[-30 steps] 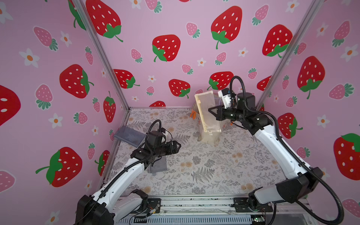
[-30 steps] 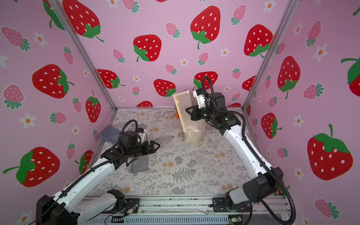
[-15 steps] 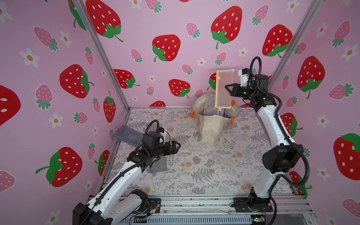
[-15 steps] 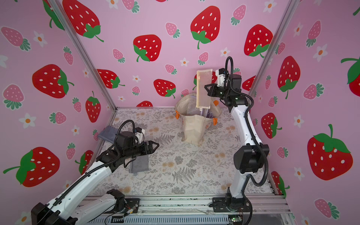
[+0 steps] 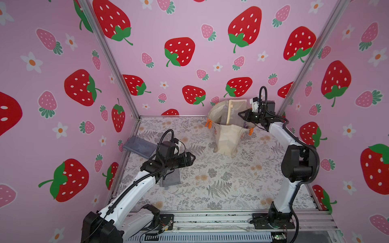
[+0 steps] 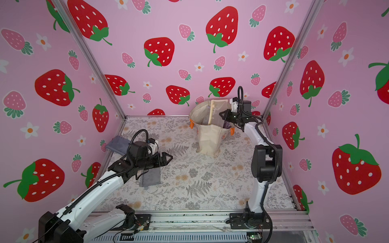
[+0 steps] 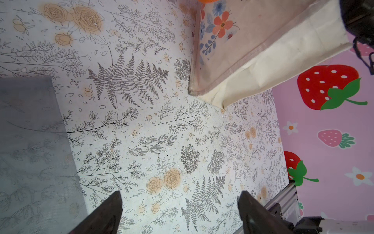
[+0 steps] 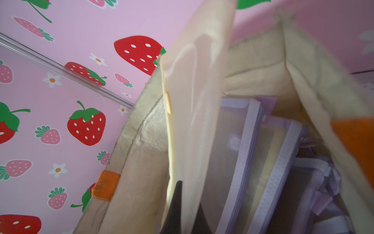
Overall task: Put the pencil pouch into the canvas bag
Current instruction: Place the pencil pouch in the canvas bag, then pick up the pencil pouch from the center of the board.
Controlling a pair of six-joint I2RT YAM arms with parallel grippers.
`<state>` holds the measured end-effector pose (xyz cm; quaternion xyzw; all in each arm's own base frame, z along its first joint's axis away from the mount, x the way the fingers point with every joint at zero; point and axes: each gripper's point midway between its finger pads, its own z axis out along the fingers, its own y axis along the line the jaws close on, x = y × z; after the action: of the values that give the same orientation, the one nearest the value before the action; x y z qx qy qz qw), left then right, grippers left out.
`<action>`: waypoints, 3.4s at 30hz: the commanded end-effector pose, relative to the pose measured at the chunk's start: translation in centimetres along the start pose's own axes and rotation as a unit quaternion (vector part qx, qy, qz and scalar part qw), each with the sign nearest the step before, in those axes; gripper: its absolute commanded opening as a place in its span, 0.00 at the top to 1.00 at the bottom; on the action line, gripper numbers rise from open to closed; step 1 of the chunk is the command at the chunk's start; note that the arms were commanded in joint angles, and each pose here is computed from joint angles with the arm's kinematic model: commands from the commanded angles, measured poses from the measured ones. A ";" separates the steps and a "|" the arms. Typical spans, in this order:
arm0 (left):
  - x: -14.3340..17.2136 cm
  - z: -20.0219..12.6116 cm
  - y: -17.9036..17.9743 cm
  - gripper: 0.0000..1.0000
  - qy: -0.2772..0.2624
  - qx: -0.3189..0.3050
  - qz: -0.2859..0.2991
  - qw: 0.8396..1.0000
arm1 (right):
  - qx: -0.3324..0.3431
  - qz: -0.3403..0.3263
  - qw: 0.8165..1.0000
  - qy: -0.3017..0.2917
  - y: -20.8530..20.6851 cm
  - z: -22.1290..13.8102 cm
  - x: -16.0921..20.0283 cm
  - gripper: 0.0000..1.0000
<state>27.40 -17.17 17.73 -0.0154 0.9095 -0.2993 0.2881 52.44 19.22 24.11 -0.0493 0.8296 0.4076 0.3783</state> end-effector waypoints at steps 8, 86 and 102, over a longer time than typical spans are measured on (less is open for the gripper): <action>-1.1 -0.1 -0.8 0.09 -0.013 0.015 0.003 1.000 | 0.006 -0.043 0.999 -0.011 3.0 -2.0 0.2 0.99; -1.0 -3.3 11.3 0.08 0.003 -0.178 -0.098 0.979 | 0.197 -0.311 0.929 0.045 13.3 -9.7 3.8 0.18; 4.2 -2.2 19.1 0.04 0.039 -0.213 -0.269 0.938 | -0.042 -0.274 0.938 0.208 23.1 -3.8 25.5 0.10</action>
<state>25.58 -0.73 7.08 -0.2945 0.9303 -0.1483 0.1607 23.73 35.88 25.01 -0.3945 0.8228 0.2558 0.3194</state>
